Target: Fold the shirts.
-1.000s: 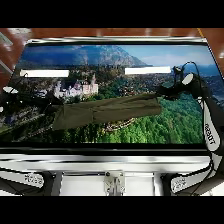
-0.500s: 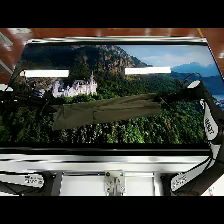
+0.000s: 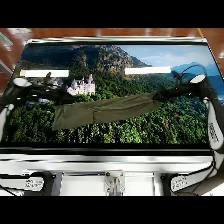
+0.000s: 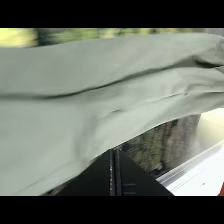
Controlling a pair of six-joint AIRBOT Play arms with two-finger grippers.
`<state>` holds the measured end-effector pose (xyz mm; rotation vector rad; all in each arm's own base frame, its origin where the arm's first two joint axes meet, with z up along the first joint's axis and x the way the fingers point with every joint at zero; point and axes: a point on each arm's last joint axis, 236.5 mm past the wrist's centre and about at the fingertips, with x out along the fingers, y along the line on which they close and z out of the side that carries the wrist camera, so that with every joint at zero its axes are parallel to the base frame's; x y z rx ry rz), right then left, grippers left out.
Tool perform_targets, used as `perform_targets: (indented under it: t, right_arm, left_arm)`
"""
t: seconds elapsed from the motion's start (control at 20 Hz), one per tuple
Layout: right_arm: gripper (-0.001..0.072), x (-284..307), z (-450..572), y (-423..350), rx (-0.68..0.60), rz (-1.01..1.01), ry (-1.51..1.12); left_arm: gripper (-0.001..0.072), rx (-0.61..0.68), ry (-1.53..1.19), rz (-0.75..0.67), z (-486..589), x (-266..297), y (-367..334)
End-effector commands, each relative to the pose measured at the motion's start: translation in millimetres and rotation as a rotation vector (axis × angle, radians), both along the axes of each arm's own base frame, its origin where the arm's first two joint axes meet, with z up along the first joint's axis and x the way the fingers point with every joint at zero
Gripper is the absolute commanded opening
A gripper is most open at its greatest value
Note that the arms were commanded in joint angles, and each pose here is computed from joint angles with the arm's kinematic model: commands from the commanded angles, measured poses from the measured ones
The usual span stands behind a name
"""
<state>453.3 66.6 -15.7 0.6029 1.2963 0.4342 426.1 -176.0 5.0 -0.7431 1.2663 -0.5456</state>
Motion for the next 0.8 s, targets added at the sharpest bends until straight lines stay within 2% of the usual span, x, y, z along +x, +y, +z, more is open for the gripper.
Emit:
perform_targets:
  t: [0.0,0.2,0.3,0.55,0.75]
  right_arm:
    - [0.0057,-21,80,10,-0.006,0.039,-0.122]
    - [0.0057,-65,152,22,-0.003,0.057,-0.185]
    - [0.0058,-80,177,25,-0.003,0.041,-0.214]
    - [0.0058,-102,205,30,0.003,0.01,-0.235]
    - [0.0058,-102,207,31,0.011,-0.005,-0.231]
  left_arm:
    - [0.0039,-0.021,-0.118,-0.029,0,3,-101]
    - [0.0039,-0.069,-0.102,-0.054,-25,-26,-194]
    - [0.0039,-0.12,-0.045,-0.026,-38,-35,-223]
    - [0.0039,-0.263,0.015,-0.096,-46,-52,-312]
    - [0.0037,-0.326,0.081,-0.183,-50,-64,-332]
